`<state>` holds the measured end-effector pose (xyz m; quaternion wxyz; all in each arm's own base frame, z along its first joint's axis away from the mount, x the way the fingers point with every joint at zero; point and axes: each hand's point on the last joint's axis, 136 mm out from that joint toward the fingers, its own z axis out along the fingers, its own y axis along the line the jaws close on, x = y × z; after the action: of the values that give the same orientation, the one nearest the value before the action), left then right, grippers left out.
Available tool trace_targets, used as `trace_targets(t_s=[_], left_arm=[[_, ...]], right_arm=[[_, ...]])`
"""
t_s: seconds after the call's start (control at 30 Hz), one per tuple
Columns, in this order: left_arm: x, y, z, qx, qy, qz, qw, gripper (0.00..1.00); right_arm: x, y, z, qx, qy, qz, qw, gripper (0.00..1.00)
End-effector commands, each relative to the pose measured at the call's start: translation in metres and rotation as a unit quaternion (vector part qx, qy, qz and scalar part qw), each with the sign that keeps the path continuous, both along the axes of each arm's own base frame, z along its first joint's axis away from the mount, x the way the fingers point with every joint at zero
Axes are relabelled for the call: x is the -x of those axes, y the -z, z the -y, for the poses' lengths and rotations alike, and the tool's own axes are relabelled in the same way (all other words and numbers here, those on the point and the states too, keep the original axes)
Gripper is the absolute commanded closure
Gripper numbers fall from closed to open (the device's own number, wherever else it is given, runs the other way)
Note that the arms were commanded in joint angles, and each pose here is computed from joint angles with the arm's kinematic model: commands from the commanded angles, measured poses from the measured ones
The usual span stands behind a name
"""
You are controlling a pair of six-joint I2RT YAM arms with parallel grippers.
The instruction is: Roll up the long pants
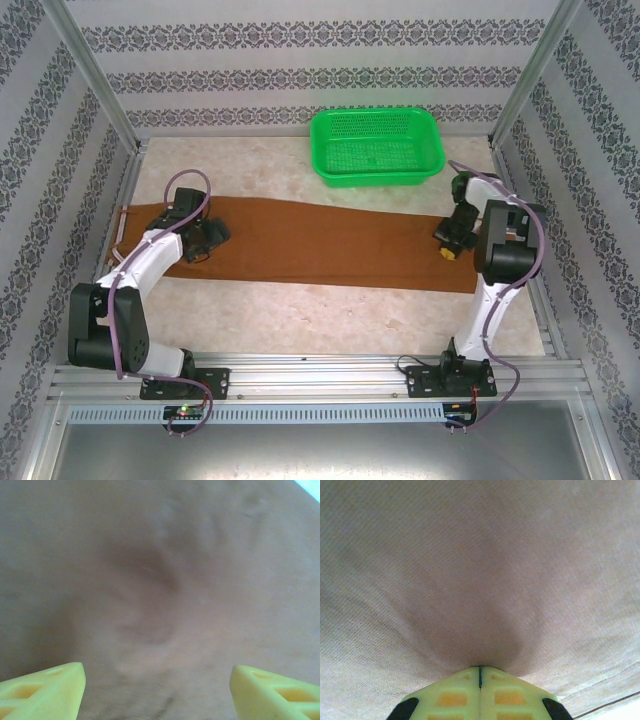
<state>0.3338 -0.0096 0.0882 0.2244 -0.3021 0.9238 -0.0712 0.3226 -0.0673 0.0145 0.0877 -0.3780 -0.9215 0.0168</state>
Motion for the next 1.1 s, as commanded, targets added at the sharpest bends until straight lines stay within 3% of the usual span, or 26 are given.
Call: trace_targets(t_s=[0.0,0.17,0.33,0.53,0.77,0.83,0.87,0.93,0.97,1.07], left_arm=[[0.014,-0.008,-0.012,-0.004,-0.043,-0.001,0.999,0.23],[0.040,-0.050,-0.032,-0.017,-0.114,0.052,0.992,0.19],[0.072,-0.082,-0.069,-0.065,-0.173,0.084,0.979,0.15],[0.069,-0.055,-0.108,-0.018,-0.222,0.040,0.974,0.18],[0.040,-0.030,-0.122,0.004,-0.229,0.009,0.973,0.19],[0.031,-0.024,-0.122,0.017,-0.226,0.007,0.974,0.25],[0.028,-0.023,-0.122,0.020,-0.226,0.007,0.974,0.35],[0.021,-0.024,-0.124,0.023,-0.230,0.012,0.973,0.87],[0.016,-0.028,-0.125,0.024,-0.232,0.017,0.972,1.00],[0.000,-0.054,-0.129,0.025,-0.233,0.048,0.971,1.00]], right_arm=[[-0.009,-0.007,0.029,0.035,0.011,0.027,0.999,1.00],[-0.024,-0.030,0.035,0.054,0.009,0.068,0.996,1.00],[-0.038,-0.030,0.023,0.014,0.018,0.100,0.995,0.90],[-0.044,-0.013,0.007,-0.025,0.024,0.117,0.993,0.88],[-0.038,-0.001,0.006,-0.042,0.038,0.130,0.990,0.88],[-0.037,-0.001,0.007,-0.046,0.042,0.135,0.989,0.88],[-0.037,-0.001,0.007,-0.047,0.043,0.138,0.988,0.89],[-0.037,-0.003,0.006,-0.051,0.044,0.142,0.988,0.89],[-0.037,-0.004,0.005,-0.051,0.044,0.146,0.987,0.89],[-0.035,-0.011,0.004,-0.047,0.041,0.154,0.986,0.89]])
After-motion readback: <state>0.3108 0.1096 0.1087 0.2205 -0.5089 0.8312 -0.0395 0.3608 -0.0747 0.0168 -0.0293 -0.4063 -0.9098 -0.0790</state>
